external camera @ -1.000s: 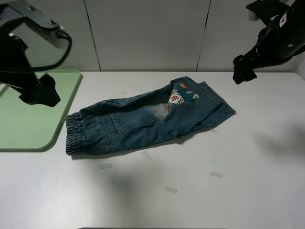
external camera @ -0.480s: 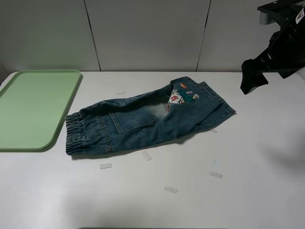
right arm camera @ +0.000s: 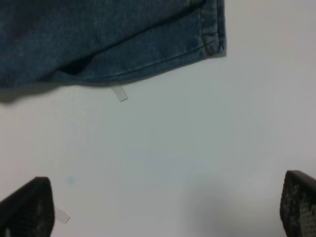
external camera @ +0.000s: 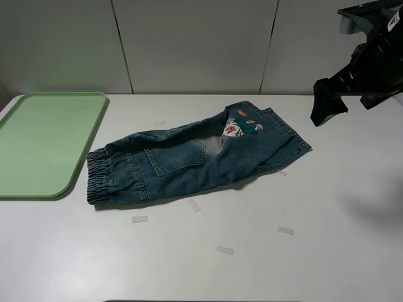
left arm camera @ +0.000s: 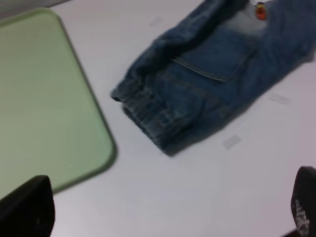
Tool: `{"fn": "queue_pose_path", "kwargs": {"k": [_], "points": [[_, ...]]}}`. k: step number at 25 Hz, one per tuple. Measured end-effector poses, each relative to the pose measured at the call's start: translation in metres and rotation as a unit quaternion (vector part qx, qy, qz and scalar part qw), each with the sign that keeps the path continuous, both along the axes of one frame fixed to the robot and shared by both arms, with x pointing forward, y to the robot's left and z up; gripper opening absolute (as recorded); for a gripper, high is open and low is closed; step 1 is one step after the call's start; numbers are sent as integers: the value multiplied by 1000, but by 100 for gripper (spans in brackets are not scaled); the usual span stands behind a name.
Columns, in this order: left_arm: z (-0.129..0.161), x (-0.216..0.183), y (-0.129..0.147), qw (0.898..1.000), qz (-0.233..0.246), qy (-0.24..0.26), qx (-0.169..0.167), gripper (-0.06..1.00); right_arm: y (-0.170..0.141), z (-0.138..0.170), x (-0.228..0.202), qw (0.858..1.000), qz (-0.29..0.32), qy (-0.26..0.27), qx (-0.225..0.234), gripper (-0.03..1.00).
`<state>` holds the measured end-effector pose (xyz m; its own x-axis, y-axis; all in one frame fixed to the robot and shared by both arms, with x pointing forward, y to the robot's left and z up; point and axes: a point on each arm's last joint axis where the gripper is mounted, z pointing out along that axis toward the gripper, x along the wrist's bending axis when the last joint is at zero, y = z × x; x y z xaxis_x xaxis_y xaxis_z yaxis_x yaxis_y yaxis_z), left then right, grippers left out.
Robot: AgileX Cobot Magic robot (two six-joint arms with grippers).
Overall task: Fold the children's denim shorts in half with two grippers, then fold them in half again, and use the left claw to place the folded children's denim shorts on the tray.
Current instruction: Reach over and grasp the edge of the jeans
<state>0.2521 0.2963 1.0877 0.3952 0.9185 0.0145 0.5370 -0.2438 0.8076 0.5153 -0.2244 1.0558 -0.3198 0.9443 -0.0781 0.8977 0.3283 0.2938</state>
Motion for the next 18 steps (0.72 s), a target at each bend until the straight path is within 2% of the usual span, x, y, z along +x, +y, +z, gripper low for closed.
{"fn": "queue_pose_path", "kwargs": {"k": [3, 8, 18], "points": [[-26, -12, 2, 1000, -7, -1, -15, 95, 0, 0, 0, 1000, 0, 1, 0, 69], [-46, -16, 2, 999, -10, 27, -19, 95, 0, 0, 0, 1000, 0, 1, 0, 69], [-49, -16, 2, 999, -11, 35, -18, 95, 0, 0, -1, 1000, -1, 4, 2, 69]]}}
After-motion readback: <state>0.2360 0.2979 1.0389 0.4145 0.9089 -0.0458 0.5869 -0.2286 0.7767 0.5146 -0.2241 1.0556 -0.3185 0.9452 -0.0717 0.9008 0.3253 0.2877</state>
